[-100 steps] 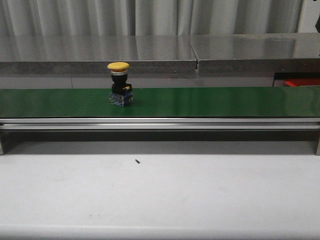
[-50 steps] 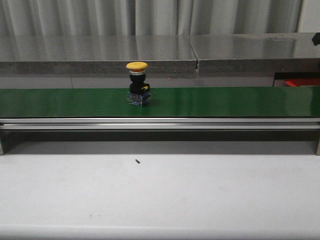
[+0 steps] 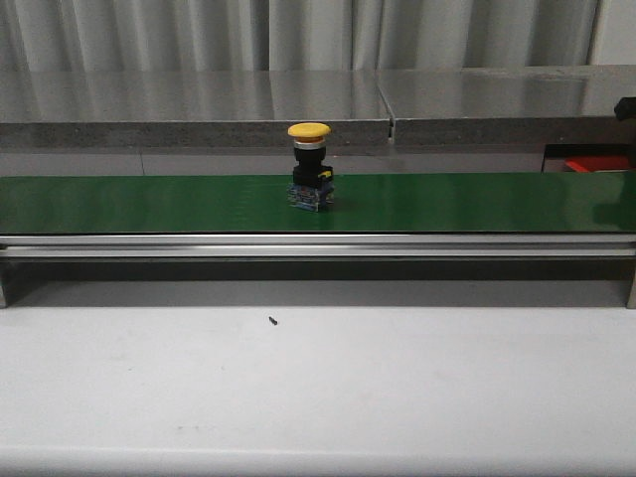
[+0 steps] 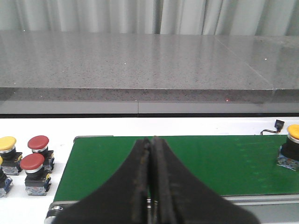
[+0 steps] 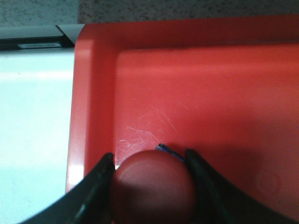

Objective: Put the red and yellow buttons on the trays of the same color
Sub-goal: 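Lower the red button into the red tray and open the right gripper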

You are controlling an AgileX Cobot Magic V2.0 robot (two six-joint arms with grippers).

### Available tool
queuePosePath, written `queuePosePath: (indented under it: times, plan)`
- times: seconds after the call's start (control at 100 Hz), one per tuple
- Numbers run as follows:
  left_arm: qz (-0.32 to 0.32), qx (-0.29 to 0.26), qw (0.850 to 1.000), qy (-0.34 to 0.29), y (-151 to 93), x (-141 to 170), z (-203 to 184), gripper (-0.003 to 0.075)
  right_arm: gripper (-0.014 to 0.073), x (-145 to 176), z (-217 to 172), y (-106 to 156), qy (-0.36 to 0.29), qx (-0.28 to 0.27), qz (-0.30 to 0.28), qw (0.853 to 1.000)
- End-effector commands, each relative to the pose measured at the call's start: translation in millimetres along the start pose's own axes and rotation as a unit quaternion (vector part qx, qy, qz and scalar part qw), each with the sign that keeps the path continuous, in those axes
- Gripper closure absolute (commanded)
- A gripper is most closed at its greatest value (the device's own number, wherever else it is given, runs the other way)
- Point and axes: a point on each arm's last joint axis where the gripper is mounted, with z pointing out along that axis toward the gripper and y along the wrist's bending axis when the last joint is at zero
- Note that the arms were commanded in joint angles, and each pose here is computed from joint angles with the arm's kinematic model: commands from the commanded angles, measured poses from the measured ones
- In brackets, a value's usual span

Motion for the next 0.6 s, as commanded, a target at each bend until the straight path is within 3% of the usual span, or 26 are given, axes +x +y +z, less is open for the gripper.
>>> queuePosePath:
  times: [0.0, 0.14, 0.36, 0.59]
  plan:
    - [-0.009, -0.013, 0.999, -0.032, 2, -13, -2, 0.0739, 0.0129, -35, -50, 3, -0.083, 0.011, -0.005, 0.996]
    - [-0.01, -0.013, 0.999, -0.032, 2, -13, -2, 0.0739, -0.0073, -42, -67, 6, -0.1, 0.013, -0.009, 0.995]
    - [-0.01, -0.013, 0.999, -0.032, 2, -13, -2, 0.0739, -0.0058, -55, -117, 19, -0.117, 0.007, -0.021, 0.993]
    - [-0.01, -0.013, 0.999, -0.032, 2, -13, -2, 0.0739, -0.0058, -53, -174, 42, -0.079, -0.019, -0.046, 0.996]
